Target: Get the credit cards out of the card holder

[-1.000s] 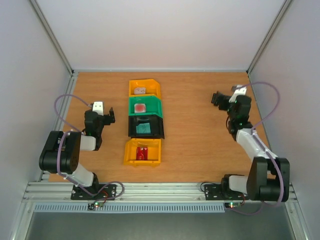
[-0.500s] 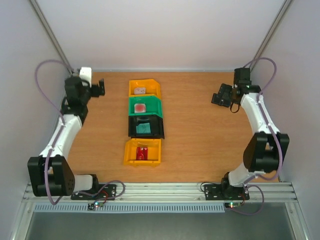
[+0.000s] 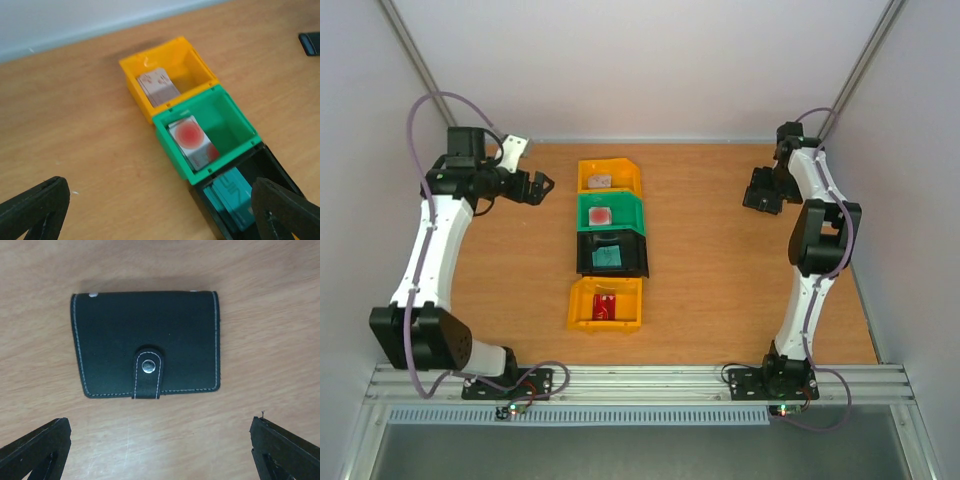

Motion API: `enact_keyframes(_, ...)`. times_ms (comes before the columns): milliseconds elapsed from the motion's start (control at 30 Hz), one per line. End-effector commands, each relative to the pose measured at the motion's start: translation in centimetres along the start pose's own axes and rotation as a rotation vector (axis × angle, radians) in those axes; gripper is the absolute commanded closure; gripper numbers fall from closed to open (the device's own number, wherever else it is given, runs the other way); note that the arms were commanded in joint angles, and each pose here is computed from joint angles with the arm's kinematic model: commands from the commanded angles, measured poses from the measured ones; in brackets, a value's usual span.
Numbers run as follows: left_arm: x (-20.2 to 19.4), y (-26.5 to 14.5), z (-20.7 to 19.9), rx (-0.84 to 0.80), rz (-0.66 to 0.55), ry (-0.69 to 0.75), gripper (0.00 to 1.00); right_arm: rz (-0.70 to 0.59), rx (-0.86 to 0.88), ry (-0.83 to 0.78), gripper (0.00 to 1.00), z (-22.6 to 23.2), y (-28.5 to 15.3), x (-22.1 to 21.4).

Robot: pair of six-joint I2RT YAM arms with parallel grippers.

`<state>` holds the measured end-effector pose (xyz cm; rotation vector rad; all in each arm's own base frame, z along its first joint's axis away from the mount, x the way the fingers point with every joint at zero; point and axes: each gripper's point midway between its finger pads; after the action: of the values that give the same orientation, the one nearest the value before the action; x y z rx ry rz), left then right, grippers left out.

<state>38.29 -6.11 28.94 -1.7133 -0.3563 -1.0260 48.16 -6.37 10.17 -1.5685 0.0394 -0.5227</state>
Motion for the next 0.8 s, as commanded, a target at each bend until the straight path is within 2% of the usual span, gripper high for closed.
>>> enact_keyframes(0,-0.8,0.9,-1.8,-0.103,0.074,-0.036,0.01,0.108,0.018,-0.034,0.02,-0.8,1.3,-0.3)
enact_keyframes(100,-0.9,1.7,-2.3,-0.109,0.103,-0.028,0.01,0.131,0.097,0.027,0.01,-1.2,1.8,0.6)
enact_keyframes(300,-1.6,2.9,-3.5,-0.131,0.131,0.000,0.01,0.176,0.208,-0.042,0.02,0.3,3.4,0.5)
enact_keyframes(433,-1.7,3.1,-4.1,-0.136,0.141,0.014,0.01,0.200,0.273,0.031,0.01,-0.2,4.5,0.5)
enact_keyframes(600,-1.5,3.0,-5.0,-0.153,0.130,0.038,0.01,0.197,0.315,0.105,0.02,-1.6,4.9,1.0)
enact_keyframes(767,-1.5,3.4,-5.7,-0.167,0.139,0.050,0.00,0.201,0.332,0.100,0.03,-2.0,5.6,0.9)
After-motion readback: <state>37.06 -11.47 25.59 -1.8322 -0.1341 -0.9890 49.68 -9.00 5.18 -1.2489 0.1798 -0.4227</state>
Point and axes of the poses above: each gripper's point midway between its finger pads, its own y axis out along the fingers, its own z axis along the line the jaws close on, x = y × z, and after that the axes turned 2 degrees about y, right-handed
